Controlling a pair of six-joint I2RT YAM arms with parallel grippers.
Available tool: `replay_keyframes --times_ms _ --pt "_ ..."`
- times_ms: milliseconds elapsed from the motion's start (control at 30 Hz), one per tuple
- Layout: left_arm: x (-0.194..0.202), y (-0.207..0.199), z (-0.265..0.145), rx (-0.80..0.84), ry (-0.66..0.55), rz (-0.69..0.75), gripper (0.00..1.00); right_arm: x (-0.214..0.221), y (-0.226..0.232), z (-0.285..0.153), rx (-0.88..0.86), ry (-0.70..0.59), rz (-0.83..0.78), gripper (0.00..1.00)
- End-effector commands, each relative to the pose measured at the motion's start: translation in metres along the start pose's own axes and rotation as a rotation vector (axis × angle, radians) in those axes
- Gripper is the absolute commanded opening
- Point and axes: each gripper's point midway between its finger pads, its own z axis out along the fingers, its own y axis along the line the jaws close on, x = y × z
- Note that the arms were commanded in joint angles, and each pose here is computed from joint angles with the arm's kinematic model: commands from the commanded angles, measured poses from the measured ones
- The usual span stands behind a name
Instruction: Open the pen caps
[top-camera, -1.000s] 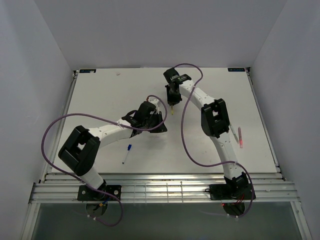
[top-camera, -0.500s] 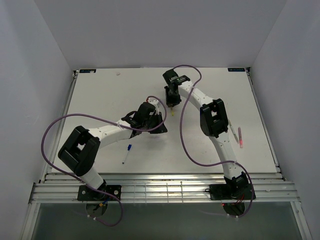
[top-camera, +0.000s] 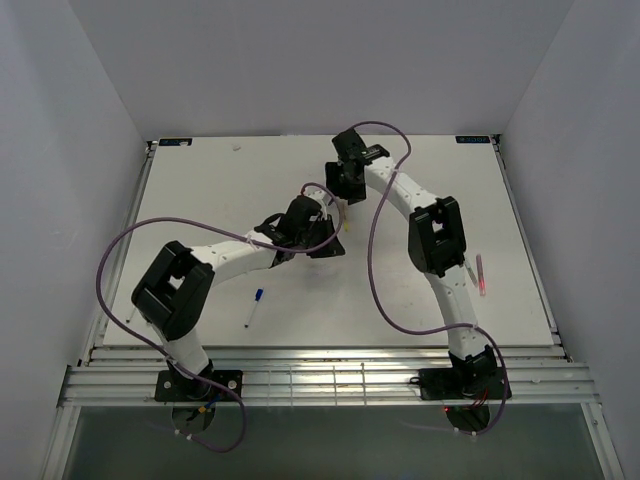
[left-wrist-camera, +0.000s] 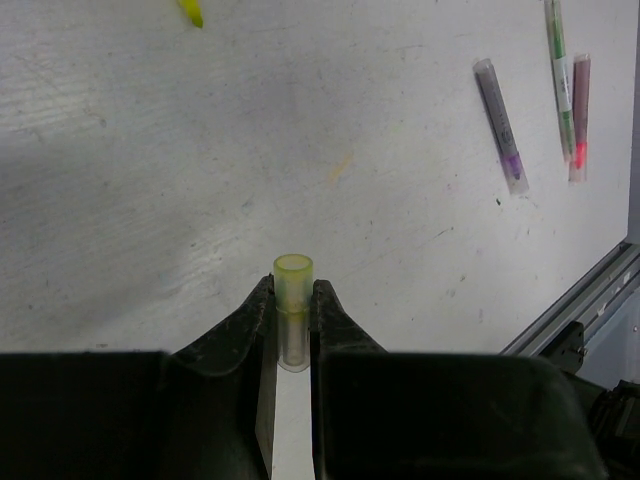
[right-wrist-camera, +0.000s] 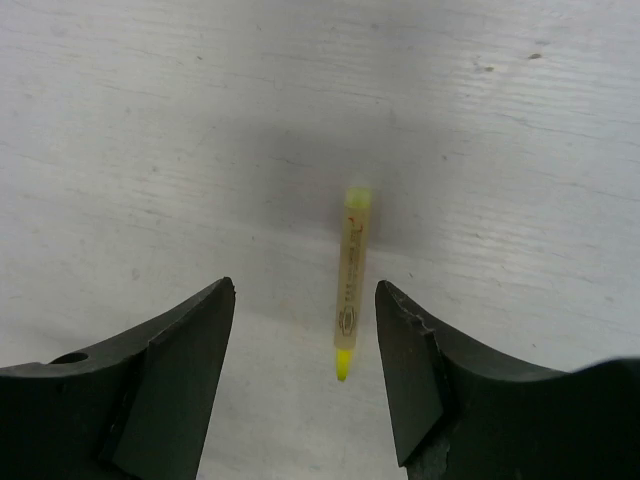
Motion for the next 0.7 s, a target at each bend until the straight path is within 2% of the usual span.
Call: replay_keyframes --times_ms 0,133,333,500,667 --pt "-0.016 -0.017 0.009 0.012 -0.044 -0.003 0.0 -0.059 0.007 -0.078 -0.093 -0.193 0.044 0.65" --pt "-0.015 -0.011 0.024 -0.026 -0.04 -0.029 0.0 -0.073 -0.015 -0.125 -0.083 -0.267 0.083 0.66" --pt "-0.018 0.007 0.051 -0.14 -0.028 -0.033 0.0 -0.059 -0.073 -0.163 -0.006 -0.3 0.143 0.66" --pt "-0.026 0.006 0.07 -0.154 -0.023 -0.029 0.0 -0.036 -0.103 -0.176 0.005 -0.318 0.174 0.67" --pt "-0.023 0.025 0.08 -0.269 0.0 -0.048 0.04 -0.017 -0.12 -0.17 0.021 -0.298 0.187 0.67"
